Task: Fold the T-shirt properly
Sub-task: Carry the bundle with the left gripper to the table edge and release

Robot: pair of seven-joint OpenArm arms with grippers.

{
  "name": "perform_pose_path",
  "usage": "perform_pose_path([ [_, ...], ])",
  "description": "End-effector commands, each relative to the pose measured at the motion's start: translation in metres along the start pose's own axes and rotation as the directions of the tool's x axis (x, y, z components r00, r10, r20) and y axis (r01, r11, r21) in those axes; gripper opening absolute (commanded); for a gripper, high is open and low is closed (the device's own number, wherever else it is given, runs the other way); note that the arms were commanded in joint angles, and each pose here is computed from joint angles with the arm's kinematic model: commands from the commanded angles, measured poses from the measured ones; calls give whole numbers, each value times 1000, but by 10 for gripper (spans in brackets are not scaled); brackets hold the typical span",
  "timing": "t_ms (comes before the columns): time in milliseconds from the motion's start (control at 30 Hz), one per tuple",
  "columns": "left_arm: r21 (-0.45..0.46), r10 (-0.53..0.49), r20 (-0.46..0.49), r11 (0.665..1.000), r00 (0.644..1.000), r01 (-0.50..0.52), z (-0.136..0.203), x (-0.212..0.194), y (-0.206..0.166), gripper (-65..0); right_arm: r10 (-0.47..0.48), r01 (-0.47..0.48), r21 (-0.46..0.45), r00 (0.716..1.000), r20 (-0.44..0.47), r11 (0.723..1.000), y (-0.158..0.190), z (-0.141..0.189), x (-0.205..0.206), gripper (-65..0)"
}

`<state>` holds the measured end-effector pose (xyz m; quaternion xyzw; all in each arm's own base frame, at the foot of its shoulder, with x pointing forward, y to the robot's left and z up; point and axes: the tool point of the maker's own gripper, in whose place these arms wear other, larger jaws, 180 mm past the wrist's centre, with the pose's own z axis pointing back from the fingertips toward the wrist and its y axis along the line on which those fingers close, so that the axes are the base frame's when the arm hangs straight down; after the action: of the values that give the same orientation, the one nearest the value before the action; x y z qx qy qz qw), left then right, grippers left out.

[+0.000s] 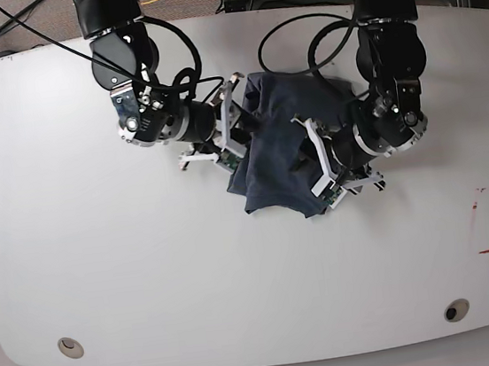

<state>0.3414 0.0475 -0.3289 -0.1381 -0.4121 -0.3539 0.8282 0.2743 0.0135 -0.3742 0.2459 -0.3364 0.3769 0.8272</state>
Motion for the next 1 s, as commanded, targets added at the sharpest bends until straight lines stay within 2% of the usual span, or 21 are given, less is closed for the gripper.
perform_pose_path([
  [0, -10, 3, 64, 1000, 998, -2, 0, 21, -10, -375, 21, -18, -54, 997, 71, 998, -15, 18, 22, -509],
  [67, -2, 76, 57, 997, 996, -76, -5, 15, -17, -375, 25, -18, -119, 998, 57, 993, -36, 35, 18, -507],
  [133, 13, 139, 69, 990, 988, -140, -7, 11, -20, -375, 22, -14, -148, 998, 52, 989, -44, 43, 16, -507],
  [233, 54, 261, 116, 962, 959, -268, -11, 1, -20, -360, -7, 15, -200, 999, 40, 980, -62, 54, 11, -507],
  [333, 84, 358, 138, 925, 924, -371, -21, -19, -21, -264, -46, 57, -252, 998, 49, 966, -79, 67, 6, -506],
  [400, 93, 402, 120, 906, 908, -413, -29, -39, -26, -214, -64, 77, -273, 996, 56, 959, -86, 73, 2, -506],
  [467, 102, 443, 86, 887, 892, -450, -39, -63, -30, -206, -81, 94, -292, 995, 58, 952, -93, 78, -2, -506],
  [600, 175, 482, -10, 863, 876, -473, -34, -122, -8, -246, -94, 111, -313, 993, 69, 943, -99, 85, -3, -506],
  [700, 237, 489, -29, 850, 872, -470, -19, -143, 16, -260, -92, 109, -315, 993, 67, 943, -99, 85, -4, -506],
  [833, 352, 479, -29, 826, 877, -440, 18, -167, 66, -262, -93, 109, -315, 993, 66, 943, -99, 85, -4, -506],
  [967, 479, 479, -40, 780, 877, -404, 70, -197, 116, -262, -93, 109, -315, 993, 66, 943, -99, 85, -4, -507],
])
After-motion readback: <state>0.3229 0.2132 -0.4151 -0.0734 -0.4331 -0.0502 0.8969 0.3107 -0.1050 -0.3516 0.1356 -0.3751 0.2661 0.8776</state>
